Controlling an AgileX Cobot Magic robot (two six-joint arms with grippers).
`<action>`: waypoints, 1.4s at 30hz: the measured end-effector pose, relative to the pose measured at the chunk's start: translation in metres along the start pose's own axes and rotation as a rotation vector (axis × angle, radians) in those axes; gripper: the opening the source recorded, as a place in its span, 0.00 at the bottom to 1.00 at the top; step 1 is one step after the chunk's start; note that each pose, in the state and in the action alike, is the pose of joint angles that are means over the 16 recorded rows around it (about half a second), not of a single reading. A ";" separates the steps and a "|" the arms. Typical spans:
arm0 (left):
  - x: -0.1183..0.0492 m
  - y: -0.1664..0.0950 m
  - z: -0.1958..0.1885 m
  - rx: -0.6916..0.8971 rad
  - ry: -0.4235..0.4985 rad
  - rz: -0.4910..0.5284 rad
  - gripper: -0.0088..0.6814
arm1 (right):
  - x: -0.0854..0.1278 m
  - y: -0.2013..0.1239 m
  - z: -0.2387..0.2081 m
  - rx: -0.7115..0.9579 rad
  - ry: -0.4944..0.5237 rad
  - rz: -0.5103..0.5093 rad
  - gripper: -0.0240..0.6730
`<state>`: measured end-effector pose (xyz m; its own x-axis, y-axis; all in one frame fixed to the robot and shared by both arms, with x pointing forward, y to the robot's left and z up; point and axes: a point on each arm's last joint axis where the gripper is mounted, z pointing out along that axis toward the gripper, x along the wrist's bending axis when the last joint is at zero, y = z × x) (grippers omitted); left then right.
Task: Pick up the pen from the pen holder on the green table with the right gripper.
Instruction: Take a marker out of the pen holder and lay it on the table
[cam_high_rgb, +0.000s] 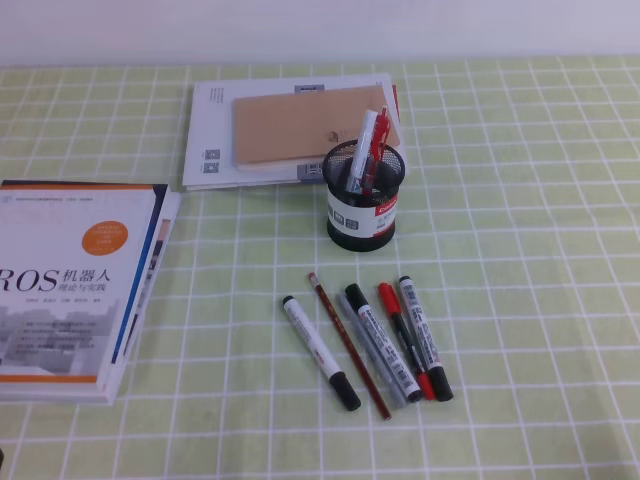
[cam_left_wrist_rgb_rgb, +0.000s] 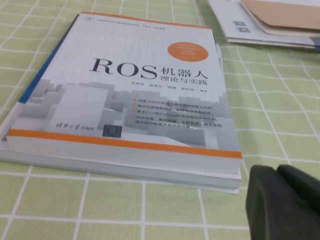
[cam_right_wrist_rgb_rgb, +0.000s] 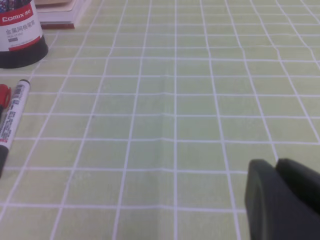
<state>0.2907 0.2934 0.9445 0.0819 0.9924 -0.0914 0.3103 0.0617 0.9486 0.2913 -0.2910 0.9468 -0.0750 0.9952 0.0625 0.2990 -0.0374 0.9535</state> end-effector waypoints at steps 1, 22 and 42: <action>0.000 0.000 0.000 0.000 0.000 0.000 0.00 | 0.000 0.000 0.000 0.000 0.000 0.000 0.02; 0.000 0.000 0.000 0.000 0.000 0.000 0.00 | 0.002 0.006 0.000 -0.060 0.026 0.093 0.02; 0.000 0.000 0.000 0.000 0.000 0.000 0.00 | 0.008 0.030 -0.006 -0.201 0.151 0.563 0.02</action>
<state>0.2907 0.2934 0.9445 0.0819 0.9924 -0.0914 0.3103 0.0617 0.9486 0.2942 -0.2846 0.9780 -0.0956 0.7946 0.5995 0.1478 -0.5843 0.7980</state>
